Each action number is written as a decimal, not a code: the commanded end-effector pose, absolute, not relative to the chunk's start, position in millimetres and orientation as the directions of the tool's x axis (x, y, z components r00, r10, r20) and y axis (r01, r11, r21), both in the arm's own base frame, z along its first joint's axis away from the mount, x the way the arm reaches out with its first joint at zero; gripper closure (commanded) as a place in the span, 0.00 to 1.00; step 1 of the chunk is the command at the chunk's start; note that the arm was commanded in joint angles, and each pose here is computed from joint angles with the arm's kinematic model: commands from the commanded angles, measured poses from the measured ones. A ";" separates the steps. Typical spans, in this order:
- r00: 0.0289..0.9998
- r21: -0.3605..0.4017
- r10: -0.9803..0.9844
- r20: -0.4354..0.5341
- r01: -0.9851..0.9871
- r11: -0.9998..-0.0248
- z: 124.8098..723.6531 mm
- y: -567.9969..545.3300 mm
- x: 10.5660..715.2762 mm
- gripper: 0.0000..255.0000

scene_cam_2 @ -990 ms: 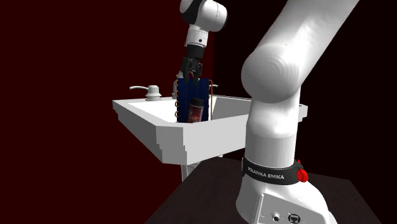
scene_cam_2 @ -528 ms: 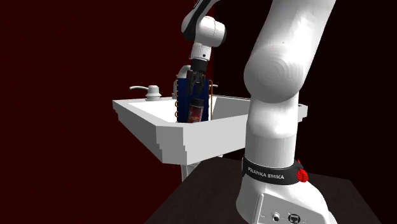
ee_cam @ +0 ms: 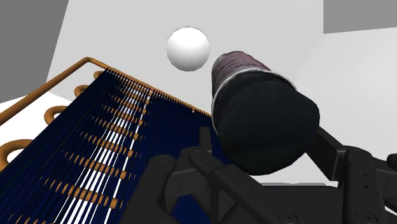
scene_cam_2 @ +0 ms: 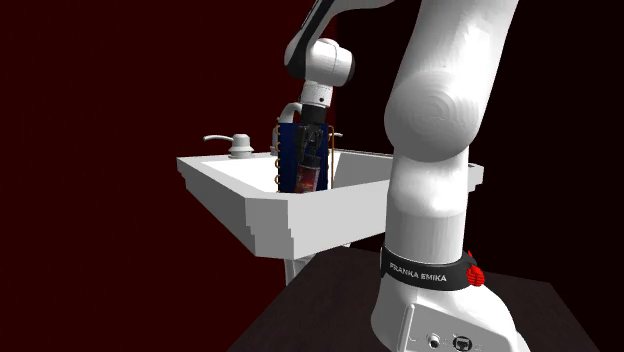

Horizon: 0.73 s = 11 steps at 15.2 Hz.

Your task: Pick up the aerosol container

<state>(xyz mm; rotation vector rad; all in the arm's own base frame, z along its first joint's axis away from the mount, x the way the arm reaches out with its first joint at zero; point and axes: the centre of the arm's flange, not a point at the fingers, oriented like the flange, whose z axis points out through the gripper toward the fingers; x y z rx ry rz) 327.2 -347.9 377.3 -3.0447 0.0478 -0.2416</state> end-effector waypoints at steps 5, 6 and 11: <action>0.987 -0.089 -0.038 0.155 -0.024 -0.996 375.7 -347.5 327.1 1.00; 0.987 -0.089 -0.038 0.155 -0.024 -0.996 375.6 -347.3 327.1 1.00; 0.987 -0.089 -0.038 0.155 -0.024 -0.996 386.2 -347.4 327.4 1.00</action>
